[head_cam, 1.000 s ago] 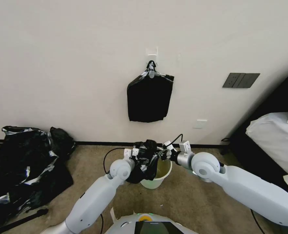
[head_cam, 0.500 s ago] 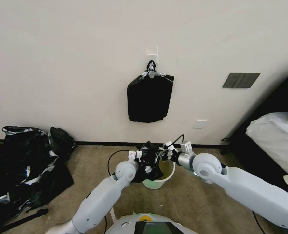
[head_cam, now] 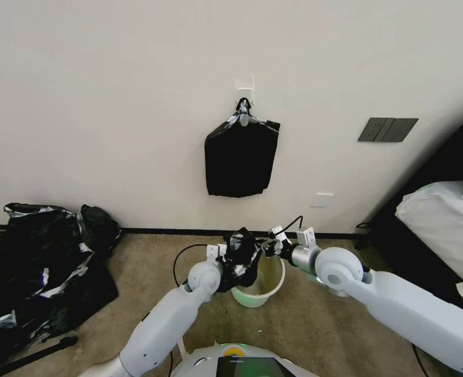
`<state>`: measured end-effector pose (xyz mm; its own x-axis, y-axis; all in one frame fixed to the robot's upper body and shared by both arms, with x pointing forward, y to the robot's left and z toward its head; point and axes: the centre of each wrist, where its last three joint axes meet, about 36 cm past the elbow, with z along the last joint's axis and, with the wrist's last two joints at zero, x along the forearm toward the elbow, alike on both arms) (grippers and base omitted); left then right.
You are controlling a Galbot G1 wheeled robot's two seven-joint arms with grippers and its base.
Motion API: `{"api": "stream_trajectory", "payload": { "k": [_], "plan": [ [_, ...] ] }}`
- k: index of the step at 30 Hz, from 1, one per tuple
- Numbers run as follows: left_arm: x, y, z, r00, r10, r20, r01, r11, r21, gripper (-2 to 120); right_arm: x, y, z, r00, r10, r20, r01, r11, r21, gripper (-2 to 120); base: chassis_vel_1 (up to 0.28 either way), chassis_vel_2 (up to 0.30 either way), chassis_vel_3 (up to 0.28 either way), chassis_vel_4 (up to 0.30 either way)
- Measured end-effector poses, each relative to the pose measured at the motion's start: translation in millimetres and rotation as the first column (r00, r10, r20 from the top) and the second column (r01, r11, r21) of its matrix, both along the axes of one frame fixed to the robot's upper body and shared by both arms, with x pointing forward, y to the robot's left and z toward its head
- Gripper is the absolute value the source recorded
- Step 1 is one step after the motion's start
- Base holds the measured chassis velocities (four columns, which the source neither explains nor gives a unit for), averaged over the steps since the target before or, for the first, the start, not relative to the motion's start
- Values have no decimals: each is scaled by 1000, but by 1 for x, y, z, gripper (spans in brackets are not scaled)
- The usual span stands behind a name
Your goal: Place a trash bag onto the trash bin.
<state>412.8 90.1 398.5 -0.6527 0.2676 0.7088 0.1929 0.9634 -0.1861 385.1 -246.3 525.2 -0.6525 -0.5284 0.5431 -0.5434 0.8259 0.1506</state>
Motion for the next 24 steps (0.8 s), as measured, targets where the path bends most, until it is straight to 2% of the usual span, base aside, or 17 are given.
{"api": "stream_trajectory", "payload": {
  "k": [2, 3, 6, 7, 10, 11, 14, 16, 19, 20, 23, 24],
  "plan": [
    [-4, -2, -1, 998, 54, 38, -54, 998, -16, 3, -8, 2, -2, 1000, -10, 19, 10, 1000, 6, 0, 0, 0, 0, 0],
    [-4, -2, -1, 998, 54, 38, -54, 998, -16, 3, -8, 2, -2, 1000, -10, 19, 10, 1000, 6, 0, 0, 0, 0, 0],
    [-10, 2, 2, 983, 137, 120, -133, 990, -37, 1, -17, 8, -2, 998, -31, 47, 31, 999, 10, 2, 0, 0, 0, 0],
    [-10, 2, 2, 983, 137, 120, -133, 990, -37, 1, -17, 8, -2, 998, -31, 47, 31, 999, 10, 2, 0, 0, 0, 0],
    [-19, 8, 10, 966, 181, 184, -173, 983, -59, 1, -21, 10, 3, 995, -62, 80, 61, 998, 16, 15, 0, 0, 0, 0],
    [-19, 8, 10, 966, 181, 184, -173, 983, -59, 1, -21, 10, 3, 995, -62, 80, 61, 998, 16, 15, 0, 0, 0, 0],
    [-24, 17, 19, 946, 214, 243, -207, 977, -56, 1, -28, 14, 11, 987, -76, 138, 74, 997, 19, 30, 0, 0, 0, 0],
    [-25, 19, 21, 938, 221, 265, -216, 975, -49, 1, -32, 16, 15, 983, -79, 168, 77, 997, 18, 33, 0, 0, 0, 0],
    [-27, 29, 29, 915, 227, 332, -233, 972, -23, 1, -46, 23, 32, 963, -70, 259, 65, 997, 28, 48, 0, 0, 0, 0],
    [-27, 29, 29, 915, 227, 332, -233, 972, -23, 1, -46, 23, 32, 963, -70, 259, 65, 997, 28, 48, 0, 0, 0, 0],
    [-28, 33, 32, 904, 220, 366, -236, 972, 0, 1, -56, 31, 48, 942, -45, 333, 38, 999, 28, 63, 0, 0, 0, 0],
    [-28, 33, 32, 904, 220, 366, -236, 972, 0, 1, -56, 31, 48, 942, -45, 333, 38, 999, 28, 63, 0, 0, 0, 0]
  ]
}}
